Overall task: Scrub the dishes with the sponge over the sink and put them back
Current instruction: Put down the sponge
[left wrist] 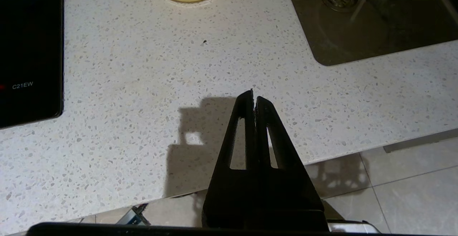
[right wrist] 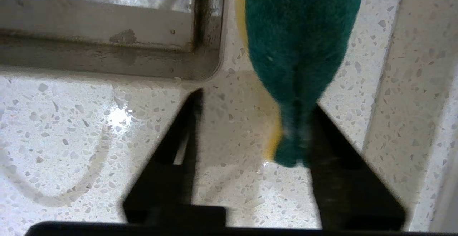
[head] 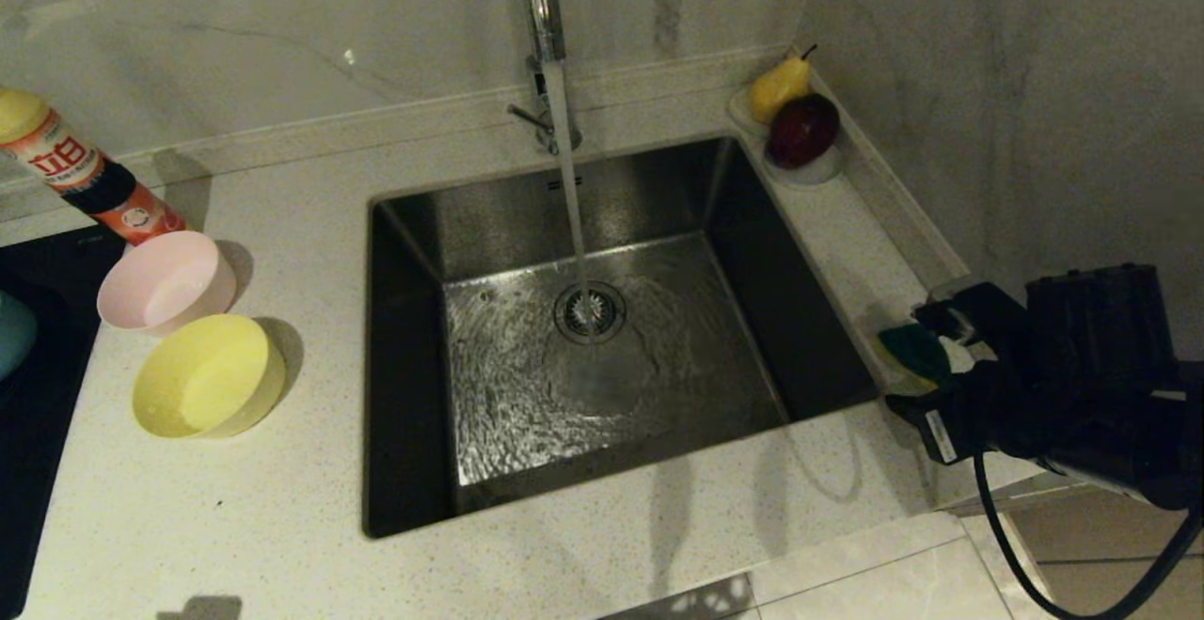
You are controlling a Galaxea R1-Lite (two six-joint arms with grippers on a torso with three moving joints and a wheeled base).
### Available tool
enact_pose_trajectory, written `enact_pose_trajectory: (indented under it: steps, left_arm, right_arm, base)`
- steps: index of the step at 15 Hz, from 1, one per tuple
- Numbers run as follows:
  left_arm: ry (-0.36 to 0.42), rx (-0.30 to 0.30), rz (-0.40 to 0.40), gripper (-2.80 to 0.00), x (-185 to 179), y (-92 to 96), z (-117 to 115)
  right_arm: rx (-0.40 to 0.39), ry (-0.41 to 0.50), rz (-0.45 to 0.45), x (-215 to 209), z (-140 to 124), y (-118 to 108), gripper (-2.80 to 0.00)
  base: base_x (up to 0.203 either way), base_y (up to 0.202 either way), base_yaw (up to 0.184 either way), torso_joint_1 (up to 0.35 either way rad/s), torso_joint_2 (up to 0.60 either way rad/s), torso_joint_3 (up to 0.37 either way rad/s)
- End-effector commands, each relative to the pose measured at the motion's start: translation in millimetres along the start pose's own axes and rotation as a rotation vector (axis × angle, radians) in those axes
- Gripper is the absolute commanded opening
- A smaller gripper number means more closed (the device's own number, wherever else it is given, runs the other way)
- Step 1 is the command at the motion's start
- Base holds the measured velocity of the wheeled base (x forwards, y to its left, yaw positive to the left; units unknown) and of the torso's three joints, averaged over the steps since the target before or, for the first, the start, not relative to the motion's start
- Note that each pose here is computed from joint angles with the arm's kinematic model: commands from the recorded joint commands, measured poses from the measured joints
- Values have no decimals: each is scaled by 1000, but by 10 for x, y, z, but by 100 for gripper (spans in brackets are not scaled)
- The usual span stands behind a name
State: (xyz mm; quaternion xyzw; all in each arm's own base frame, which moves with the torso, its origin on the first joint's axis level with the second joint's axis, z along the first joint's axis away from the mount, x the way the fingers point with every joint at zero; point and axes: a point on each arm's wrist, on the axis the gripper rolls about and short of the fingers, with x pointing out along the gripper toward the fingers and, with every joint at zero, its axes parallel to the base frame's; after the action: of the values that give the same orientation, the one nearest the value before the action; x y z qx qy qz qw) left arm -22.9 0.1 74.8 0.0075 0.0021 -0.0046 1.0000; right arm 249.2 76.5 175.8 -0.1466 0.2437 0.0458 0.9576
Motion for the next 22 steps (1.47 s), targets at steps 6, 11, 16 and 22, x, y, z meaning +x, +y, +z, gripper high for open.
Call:
enact_pose_trajectory:
  steps: [6,11,16,22]
  left_arm:
    - [2,0,0,-280,1,0,-4]
    - [2,0,0,-280,1,0,-4]
    - [2,-1,0,-280,1,0,-4]
    - [2,0,0,-280,1,0,-4]
  right_arm:
    - [15,-32,20,-106,33,9,0]
    - [139,-20,48,-89,24,91,0]
    - [190,7,67,-70,-22,157,0]
    - [252,-52,62,-109,117,126,0]
  base:
    - [0,0,0,0,0,0]
    - [0,0,0,0,0,0]
    - [0,0,0,0,0,0]
    - [0,0,0,0,0,0]
